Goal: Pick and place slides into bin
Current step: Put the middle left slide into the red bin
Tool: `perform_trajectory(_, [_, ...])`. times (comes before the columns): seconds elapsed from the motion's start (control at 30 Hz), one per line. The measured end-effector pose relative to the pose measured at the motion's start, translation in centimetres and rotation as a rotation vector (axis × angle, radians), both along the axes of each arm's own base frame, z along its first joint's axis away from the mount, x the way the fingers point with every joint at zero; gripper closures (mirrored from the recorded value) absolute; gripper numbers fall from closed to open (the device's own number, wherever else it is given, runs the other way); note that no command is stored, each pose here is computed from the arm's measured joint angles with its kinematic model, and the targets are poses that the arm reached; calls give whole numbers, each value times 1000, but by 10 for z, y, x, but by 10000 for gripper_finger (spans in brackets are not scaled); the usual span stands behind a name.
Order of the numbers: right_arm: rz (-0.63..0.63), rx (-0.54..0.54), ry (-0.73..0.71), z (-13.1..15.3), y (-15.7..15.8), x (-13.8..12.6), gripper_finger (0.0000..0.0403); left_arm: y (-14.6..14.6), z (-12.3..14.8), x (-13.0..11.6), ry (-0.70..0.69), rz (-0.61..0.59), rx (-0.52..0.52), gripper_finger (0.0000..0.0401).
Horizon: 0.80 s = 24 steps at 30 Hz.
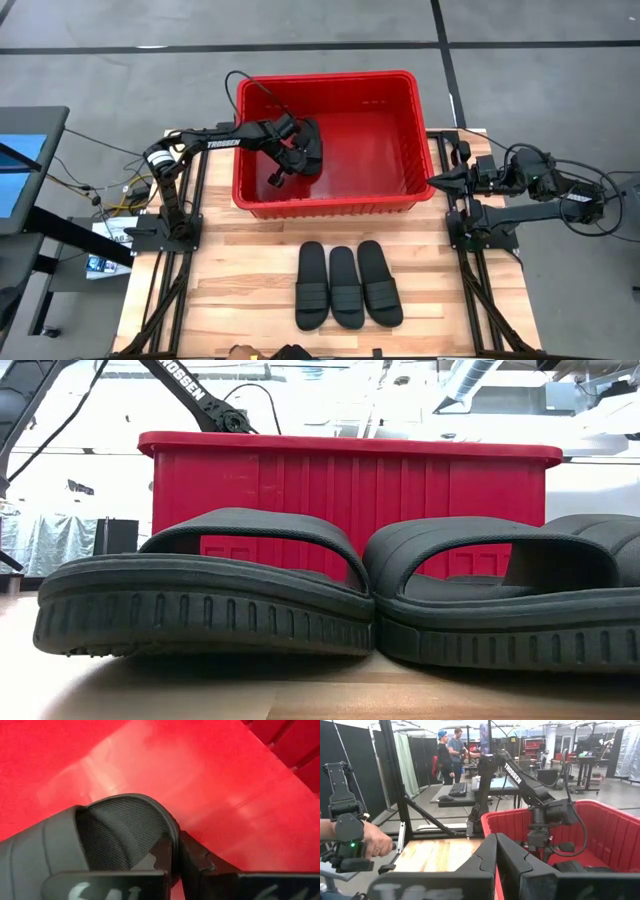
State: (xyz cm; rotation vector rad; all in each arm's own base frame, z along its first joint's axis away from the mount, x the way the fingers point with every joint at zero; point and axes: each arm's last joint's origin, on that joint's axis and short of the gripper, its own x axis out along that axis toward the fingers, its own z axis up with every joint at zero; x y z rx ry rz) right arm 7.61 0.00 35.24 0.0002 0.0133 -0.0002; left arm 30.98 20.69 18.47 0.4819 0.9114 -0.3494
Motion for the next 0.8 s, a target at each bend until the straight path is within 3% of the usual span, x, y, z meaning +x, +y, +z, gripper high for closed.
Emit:
perform_trajectory(0.4, [0,0,3,0,0,0,403,-1,0,1,-2,-1,-5,398])
perform_trajectory(0.8, [0,0,6,-1,0,0,403,-2,0,2,15,72,-32,315])
